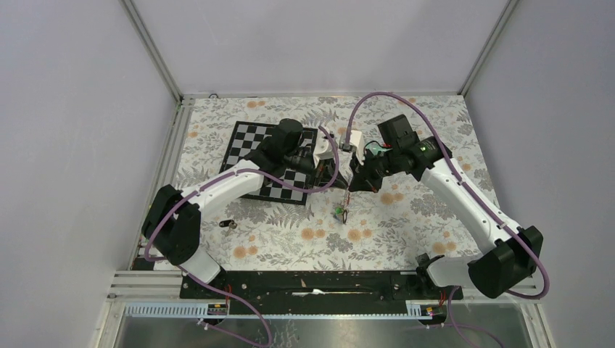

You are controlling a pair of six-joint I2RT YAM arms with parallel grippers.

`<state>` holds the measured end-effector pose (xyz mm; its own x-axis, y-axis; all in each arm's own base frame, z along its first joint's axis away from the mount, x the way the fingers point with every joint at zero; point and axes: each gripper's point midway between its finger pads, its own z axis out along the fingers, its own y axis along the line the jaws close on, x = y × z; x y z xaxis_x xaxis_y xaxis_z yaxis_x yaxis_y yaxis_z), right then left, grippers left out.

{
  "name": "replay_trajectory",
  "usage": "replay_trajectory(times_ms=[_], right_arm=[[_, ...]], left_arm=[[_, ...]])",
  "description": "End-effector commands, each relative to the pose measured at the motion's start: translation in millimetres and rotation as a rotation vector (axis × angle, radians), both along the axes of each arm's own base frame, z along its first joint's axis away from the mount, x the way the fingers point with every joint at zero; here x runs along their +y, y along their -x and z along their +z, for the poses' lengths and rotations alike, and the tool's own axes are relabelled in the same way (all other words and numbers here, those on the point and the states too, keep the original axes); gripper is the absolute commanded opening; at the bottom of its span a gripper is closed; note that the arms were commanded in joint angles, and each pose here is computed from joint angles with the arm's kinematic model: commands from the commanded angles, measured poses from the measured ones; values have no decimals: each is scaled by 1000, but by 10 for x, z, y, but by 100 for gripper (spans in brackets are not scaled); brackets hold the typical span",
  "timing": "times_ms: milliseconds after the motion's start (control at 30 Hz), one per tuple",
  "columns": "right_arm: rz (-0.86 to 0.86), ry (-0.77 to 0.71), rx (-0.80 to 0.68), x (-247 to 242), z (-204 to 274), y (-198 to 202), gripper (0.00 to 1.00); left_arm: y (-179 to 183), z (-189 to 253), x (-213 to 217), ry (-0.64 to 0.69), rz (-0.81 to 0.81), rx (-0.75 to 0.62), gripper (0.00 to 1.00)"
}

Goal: Put the keys on the keyring

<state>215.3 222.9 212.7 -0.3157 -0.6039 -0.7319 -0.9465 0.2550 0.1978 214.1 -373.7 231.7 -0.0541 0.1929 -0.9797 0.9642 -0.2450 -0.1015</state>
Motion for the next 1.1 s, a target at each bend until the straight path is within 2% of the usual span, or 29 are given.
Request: replay_trajectory(times_ms=[0,367,633,900,1067], right_arm=[[-30,-49,-86,33,154,-54,0],[-59,-100,-144,38,307,-67,24],[-74,-122,-153,45,337,-71,46],[-95,-214,-124,84,505,-76,62],[-115,-265,-100,90,610,-103,67]], left_arm=[[100,189,30,67,-28,-65,0],[89,266,81,64,21,-15,0],[-8,385,104,69,73,12,0],[-91,490,195,76,123,45,0],[-133,553,233,89,151,99,0]])
